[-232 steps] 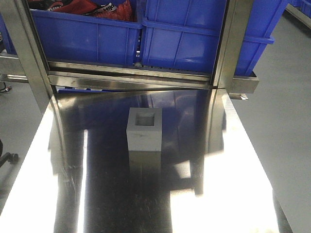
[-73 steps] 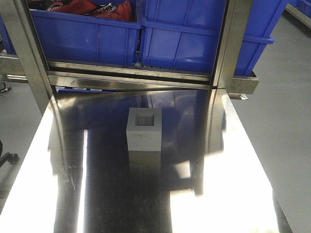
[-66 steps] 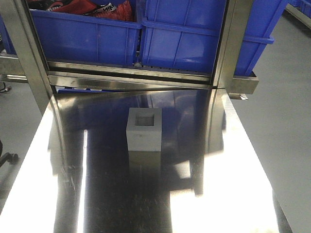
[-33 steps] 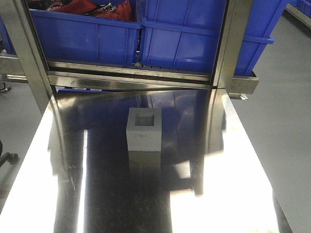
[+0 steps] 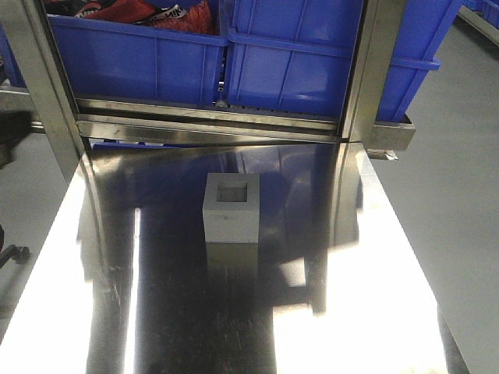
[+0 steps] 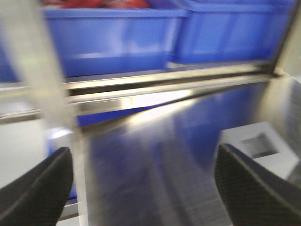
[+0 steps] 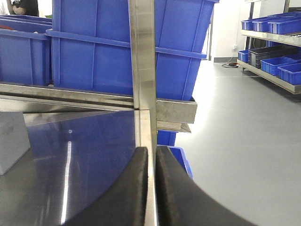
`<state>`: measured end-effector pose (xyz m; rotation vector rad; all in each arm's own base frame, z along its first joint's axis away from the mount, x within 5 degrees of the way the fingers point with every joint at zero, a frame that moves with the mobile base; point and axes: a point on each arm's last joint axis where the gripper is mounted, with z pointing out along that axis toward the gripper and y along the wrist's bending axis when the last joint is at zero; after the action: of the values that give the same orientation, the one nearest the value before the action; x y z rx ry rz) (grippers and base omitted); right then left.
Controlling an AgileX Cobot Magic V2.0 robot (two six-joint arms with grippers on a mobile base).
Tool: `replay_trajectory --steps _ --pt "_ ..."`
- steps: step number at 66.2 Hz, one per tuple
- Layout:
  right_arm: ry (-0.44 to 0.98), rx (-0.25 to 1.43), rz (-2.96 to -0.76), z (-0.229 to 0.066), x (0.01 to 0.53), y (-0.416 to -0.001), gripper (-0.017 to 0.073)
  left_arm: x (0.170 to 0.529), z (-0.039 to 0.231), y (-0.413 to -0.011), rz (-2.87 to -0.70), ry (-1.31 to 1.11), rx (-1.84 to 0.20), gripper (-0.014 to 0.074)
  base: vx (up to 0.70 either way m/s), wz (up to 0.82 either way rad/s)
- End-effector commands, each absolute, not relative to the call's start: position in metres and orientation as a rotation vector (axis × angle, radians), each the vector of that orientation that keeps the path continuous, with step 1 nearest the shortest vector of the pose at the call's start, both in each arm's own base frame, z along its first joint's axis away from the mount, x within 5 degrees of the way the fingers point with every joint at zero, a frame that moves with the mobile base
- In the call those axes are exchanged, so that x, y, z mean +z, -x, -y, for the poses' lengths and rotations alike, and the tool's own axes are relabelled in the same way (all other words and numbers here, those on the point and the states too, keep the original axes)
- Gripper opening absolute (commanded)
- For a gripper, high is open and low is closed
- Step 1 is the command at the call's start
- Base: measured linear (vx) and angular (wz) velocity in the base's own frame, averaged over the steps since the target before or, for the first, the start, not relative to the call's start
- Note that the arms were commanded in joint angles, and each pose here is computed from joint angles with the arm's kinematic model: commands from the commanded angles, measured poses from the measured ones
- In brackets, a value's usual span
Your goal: Sort gray base to blue bin
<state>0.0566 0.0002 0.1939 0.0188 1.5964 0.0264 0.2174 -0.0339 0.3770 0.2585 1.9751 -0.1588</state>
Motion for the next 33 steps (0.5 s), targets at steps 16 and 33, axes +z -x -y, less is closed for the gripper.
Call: replay_trajectory --steps 16,33 --pt "-0.009 0.015 -1.505 0.000 0.203 -0.056 -0.0004 0.381 0.107 -0.310 -2.017 -0.414 -0.326 0.0587 0.00 0.00" --pt "-0.009 0.015 -1.505 0.000 0.203 -0.056 -0.0004 0.351 0.153 -0.371 -2.217 -0.448 -0.411 0.0587 0.00 0.00"
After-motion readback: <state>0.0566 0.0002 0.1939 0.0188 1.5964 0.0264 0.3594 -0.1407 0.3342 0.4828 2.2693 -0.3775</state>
